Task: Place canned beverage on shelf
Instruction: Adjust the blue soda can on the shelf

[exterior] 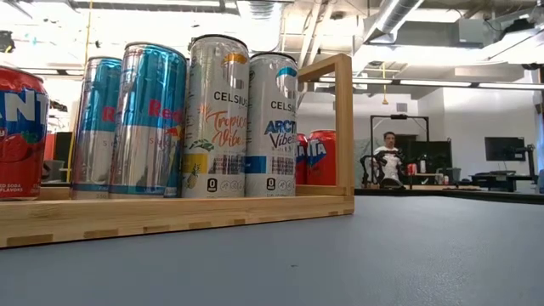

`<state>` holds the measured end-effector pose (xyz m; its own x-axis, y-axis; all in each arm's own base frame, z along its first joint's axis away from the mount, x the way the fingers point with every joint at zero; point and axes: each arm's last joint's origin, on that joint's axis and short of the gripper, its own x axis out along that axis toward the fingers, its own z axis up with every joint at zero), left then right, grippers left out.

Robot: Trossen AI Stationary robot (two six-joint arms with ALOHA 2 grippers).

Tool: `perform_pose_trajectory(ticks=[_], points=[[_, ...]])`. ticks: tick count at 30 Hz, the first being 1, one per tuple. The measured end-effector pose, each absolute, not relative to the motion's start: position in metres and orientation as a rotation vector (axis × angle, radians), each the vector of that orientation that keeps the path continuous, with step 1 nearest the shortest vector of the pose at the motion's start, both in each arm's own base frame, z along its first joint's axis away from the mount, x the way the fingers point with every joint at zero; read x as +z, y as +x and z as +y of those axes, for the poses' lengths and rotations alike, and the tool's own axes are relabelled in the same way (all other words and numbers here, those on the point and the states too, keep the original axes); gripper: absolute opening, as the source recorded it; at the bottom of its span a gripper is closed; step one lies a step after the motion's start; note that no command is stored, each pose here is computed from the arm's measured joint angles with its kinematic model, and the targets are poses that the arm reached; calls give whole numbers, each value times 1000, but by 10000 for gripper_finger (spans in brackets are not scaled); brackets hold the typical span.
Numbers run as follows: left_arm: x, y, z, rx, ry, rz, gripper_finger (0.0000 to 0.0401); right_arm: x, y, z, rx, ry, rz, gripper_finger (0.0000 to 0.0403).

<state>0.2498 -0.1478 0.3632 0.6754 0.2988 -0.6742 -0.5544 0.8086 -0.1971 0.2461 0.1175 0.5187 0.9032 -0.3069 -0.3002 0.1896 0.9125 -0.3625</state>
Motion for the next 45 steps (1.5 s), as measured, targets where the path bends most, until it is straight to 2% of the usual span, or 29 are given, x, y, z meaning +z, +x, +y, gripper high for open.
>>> perform_pose_trajectory(ticks=[4, 12, 16, 21, 32, 45], points=[[356, 266, -144, 500, -375, 684, 151, 538, 213, 98, -270, -217, 290, 199], [321, 297, -151, 438, -344, 867, 11, 551, 186, 87, -248, -198, 245, 128], [313, 300, -155, 445, -353, 890, 3, 549, 185, 86, -246, -215, 263, 101], [310, 301, -157, 474, -328, 869, 0, 545, 187, 87, -247, -240, 296, 87], [286, 299, -156, 508, -355, 912, 0, 542, 190, 91, -212, -250, 309, 85], [277, 300, -162, 491, -395, 977, 0, 542, 190, 91, -207, -263, 311, 85]])
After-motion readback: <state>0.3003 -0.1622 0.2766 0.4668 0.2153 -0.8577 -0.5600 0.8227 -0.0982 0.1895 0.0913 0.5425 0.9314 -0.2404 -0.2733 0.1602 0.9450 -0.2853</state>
